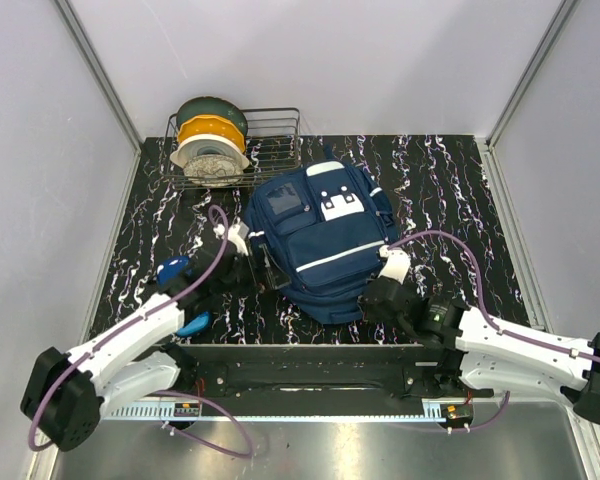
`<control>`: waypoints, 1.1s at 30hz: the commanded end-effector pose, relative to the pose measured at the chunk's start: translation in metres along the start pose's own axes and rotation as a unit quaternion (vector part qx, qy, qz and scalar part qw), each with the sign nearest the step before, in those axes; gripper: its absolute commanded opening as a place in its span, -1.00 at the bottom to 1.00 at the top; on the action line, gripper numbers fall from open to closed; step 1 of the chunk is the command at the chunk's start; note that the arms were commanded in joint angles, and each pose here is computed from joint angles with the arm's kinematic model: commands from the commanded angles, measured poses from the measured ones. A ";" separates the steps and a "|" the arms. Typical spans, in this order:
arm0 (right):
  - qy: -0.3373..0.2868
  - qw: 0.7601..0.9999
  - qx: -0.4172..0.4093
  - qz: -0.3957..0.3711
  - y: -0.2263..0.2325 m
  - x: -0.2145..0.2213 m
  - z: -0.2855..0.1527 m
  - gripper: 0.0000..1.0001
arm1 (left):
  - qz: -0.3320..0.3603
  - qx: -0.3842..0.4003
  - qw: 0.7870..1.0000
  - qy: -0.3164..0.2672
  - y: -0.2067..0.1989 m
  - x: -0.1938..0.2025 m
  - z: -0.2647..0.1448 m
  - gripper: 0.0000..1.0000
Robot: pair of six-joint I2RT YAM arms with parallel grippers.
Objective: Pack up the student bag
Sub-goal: Zip the student bag at the center of the board.
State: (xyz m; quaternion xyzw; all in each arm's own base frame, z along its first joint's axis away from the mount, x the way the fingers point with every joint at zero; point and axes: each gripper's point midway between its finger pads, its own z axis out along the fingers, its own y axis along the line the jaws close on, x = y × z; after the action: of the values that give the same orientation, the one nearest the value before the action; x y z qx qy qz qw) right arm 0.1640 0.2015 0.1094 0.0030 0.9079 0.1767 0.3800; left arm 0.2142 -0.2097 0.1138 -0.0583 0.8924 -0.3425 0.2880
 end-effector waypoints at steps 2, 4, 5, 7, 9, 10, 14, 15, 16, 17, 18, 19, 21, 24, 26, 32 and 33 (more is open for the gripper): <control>-0.006 0.993 -0.107 0.043 0.047 -0.006 -0.007 -1.00 | -0.063 -0.008 0.998 -0.020 -0.017 0.030 -0.004 0.76; 0.020 0.992 -0.123 0.027 0.057 0.003 -0.010 -1.00 | -0.087 -0.012 0.996 -0.028 -0.024 0.033 -0.004 0.76; 0.030 0.991 -0.126 0.019 0.059 0.007 -0.011 -1.00 | -0.087 -0.006 0.996 -0.021 -0.032 0.041 -0.006 0.76; 0.049 0.989 -0.141 0.010 0.068 0.010 -0.016 -1.00 | -0.103 -0.005 0.994 -0.035 -0.042 0.039 -0.009 0.76; 0.057 0.988 -0.146 -0.002 0.071 0.011 -0.018 -1.00 | -0.101 0.000 0.994 -0.033 -0.049 0.048 -0.011 0.77; 0.057 0.987 -0.150 -0.006 0.073 0.010 -0.018 -1.00 | -0.108 -0.007 0.993 -0.038 -0.047 0.049 -0.010 0.77; 0.057 0.984 -0.166 -0.027 0.085 0.011 -0.010 -1.00 | -0.118 -0.030 0.992 -0.045 -0.037 0.057 -0.002 0.79; 0.063 0.984 -0.165 -0.029 0.087 0.015 -0.005 -1.00 | -0.121 -0.035 0.991 -0.052 -0.034 0.055 0.000 0.79; 0.059 0.983 -0.172 -0.027 0.093 0.013 -0.004 -1.00 | -0.129 -0.034 0.989 -0.058 -0.035 0.053 0.001 0.78; 0.063 0.983 -0.167 -0.030 0.094 0.015 0.001 -1.00 | -0.130 -0.030 0.989 -0.065 -0.037 0.049 0.000 0.79; 0.062 0.983 -0.170 -0.030 0.098 0.016 0.002 -1.00 | -0.130 -0.026 0.988 -0.073 -0.039 0.046 0.000 0.80; 0.052 0.982 -0.180 -0.027 0.104 0.014 0.004 -1.00 | -0.131 -0.030 0.987 -0.088 -0.038 0.040 -0.001 0.82; 0.053 0.981 -0.184 -0.034 0.110 0.021 0.012 -1.00 | -0.129 -0.031 0.986 -0.103 -0.036 0.031 -0.002 0.86; 0.045 0.982 -0.181 -0.040 0.118 0.023 0.019 -1.00 | -0.121 -0.029 0.989 -0.083 -0.028 0.023 0.003 0.86; 0.040 0.982 -0.182 -0.043 0.124 0.024 0.019 -1.00 | -0.118 -0.030 0.991 -0.057 -0.024 0.026 0.007 0.85; 0.041 0.983 -0.178 -0.026 0.121 0.027 0.021 -1.00 | -0.144 -0.011 0.989 -0.029 -0.020 0.045 0.014 0.81; 0.041 0.983 -0.176 -0.028 0.121 0.026 0.021 -1.00 | -0.148 -0.002 0.989 -0.022 -0.020 0.049 0.015 0.80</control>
State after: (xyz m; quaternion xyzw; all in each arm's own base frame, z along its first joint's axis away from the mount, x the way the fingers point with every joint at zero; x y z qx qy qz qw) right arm 0.1330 0.3009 0.0829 -0.1181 0.9039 0.2734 0.3070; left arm 0.1902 -0.2329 0.0964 -0.2082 0.8761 -0.3293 0.2839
